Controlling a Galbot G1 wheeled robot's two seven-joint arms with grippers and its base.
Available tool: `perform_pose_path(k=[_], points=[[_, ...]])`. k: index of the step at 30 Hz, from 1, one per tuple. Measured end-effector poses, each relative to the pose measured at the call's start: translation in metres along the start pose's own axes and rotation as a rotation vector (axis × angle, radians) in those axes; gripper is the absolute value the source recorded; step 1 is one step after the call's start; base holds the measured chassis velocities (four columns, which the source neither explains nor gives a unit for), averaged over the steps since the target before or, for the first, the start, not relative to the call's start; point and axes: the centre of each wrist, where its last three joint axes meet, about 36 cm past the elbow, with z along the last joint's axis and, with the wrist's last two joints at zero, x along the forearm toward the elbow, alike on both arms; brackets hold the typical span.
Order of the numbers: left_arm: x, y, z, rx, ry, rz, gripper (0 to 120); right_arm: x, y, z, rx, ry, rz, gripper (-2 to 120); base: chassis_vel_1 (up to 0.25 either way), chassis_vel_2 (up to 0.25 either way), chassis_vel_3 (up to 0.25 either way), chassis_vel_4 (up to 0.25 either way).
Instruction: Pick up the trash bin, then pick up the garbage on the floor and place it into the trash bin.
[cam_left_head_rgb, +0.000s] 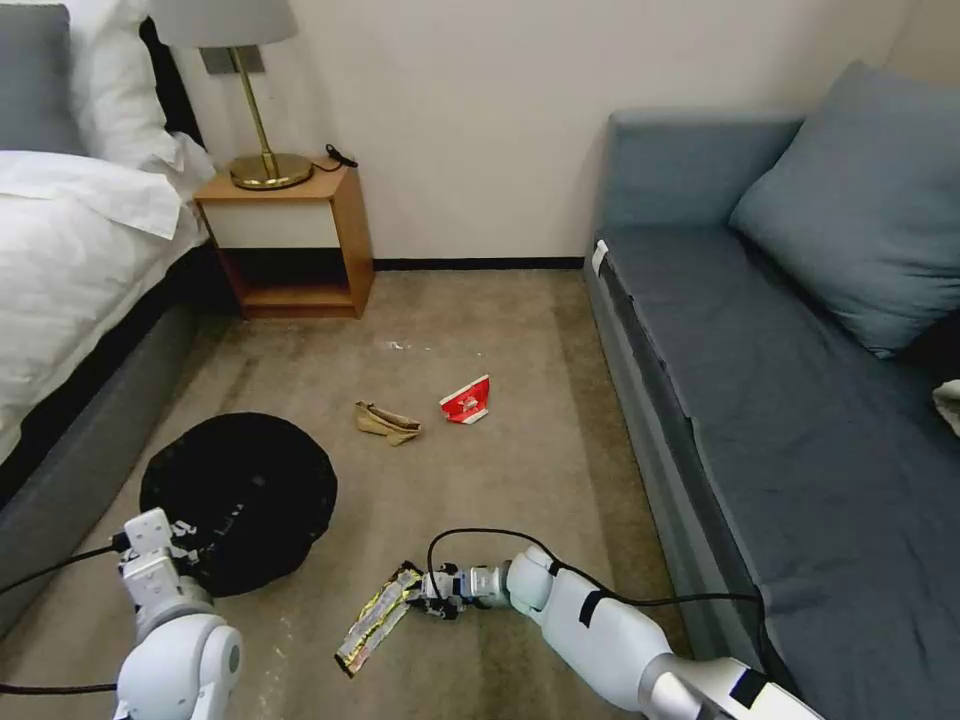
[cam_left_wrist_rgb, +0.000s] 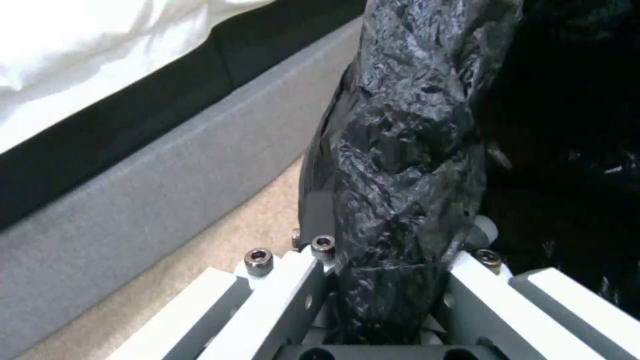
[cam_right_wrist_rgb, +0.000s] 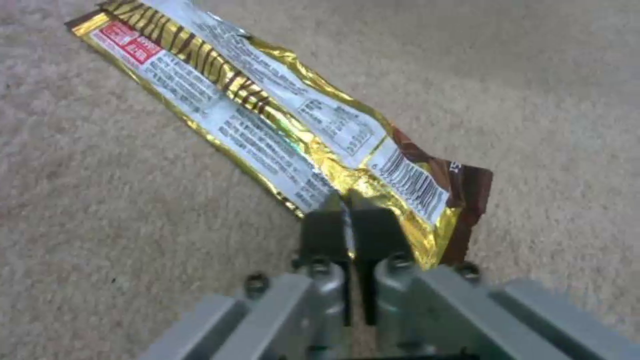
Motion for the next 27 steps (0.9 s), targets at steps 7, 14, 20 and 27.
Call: perform_pose_path(k=[7,14,20,27], points=[[0.000,0.000,-0.001,0.001,-0.002,0.001,2,0.001,-0.001,-0.002,-0.006,-0.015,0.033,0,0.000,0.000,0.000,0.000],[0.000,0.000,-0.001,0.000,-0.004,0.000,2,0.004,-0.005,-0.004,0.005,-0.035,0.043,0,0.000,0.000,0.000,0.000],[0.001,0.001,0.000,-0.001,-0.002,-0.001,2,0.005,-0.009,-0.003,0.008,0.003,0.038,20,0.000,0.000,0.000,0.000],[0.001,0.001,0.000,0.001,-0.002,-0.002,2,0.004,-0.010,-0.001,0.002,0.021,0.021,47,0.000,0.000,0.000,0.000]])
